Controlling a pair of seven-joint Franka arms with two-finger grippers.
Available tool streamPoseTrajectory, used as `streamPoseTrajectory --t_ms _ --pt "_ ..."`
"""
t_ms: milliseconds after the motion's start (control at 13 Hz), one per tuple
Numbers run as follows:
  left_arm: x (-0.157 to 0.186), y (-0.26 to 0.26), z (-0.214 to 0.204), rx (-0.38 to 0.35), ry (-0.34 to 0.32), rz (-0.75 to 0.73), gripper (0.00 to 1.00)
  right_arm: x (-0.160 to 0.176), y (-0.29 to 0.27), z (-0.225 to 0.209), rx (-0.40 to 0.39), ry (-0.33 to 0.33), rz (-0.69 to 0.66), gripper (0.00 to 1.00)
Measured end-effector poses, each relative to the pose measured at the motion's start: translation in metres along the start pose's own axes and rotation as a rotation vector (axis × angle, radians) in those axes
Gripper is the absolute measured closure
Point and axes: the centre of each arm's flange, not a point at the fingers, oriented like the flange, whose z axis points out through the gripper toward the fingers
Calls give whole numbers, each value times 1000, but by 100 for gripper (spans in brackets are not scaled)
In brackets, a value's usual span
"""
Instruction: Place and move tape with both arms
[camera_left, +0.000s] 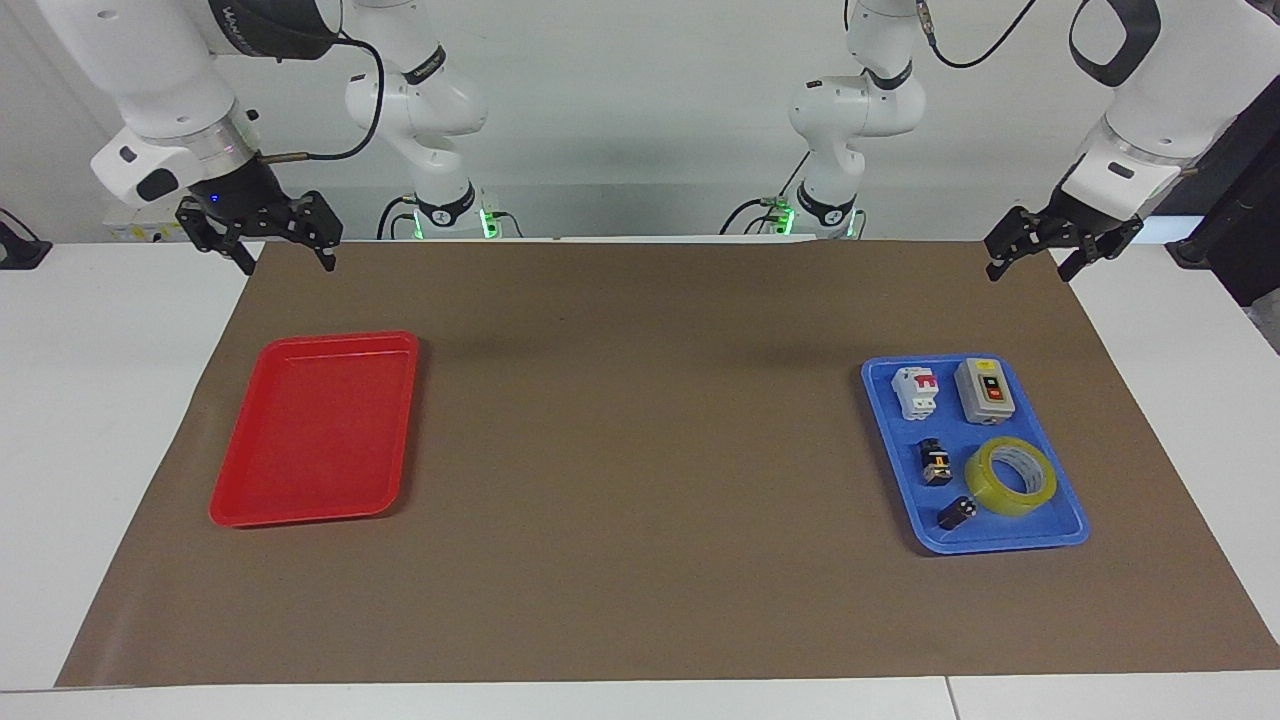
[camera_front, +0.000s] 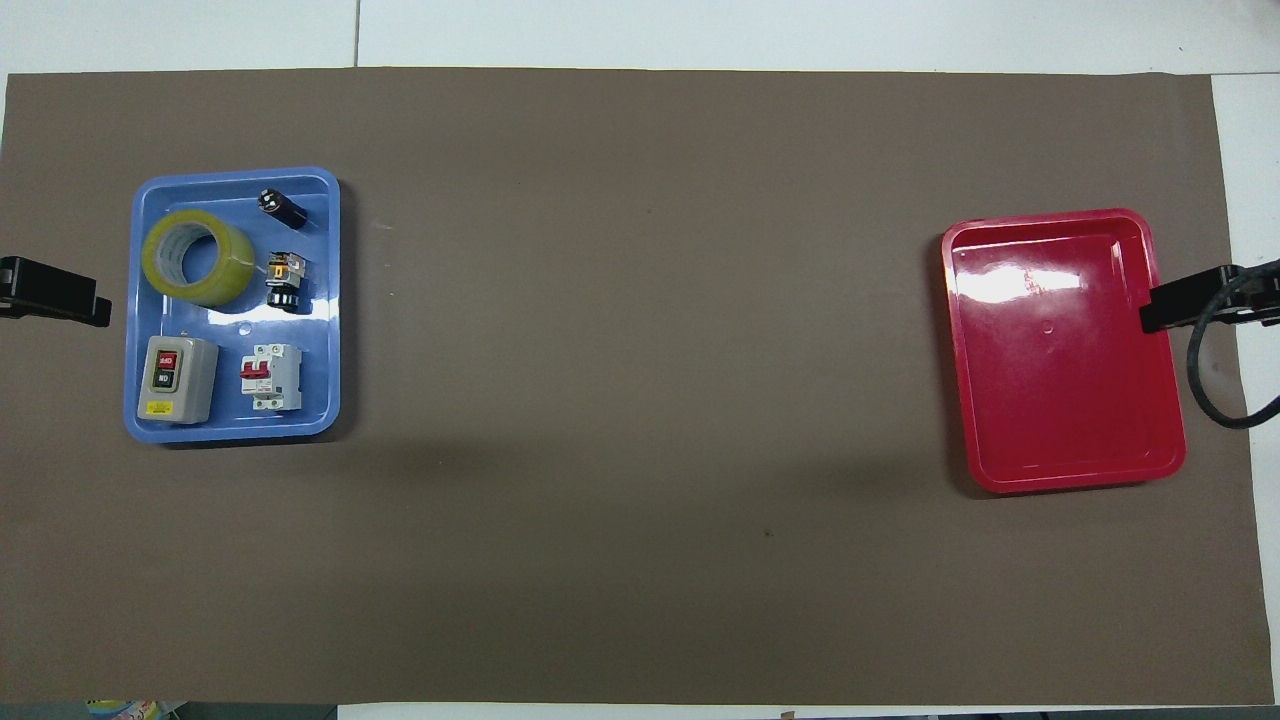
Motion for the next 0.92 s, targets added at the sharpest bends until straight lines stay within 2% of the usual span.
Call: streamPoseTrajectory --t_ms 769,923 --pt "0 2 0 0 2 4 0 0 0 1 1 -1 0 0" --pt "3 2 -2 3 26 4 0 0 0 1 2 -1 -1 0"
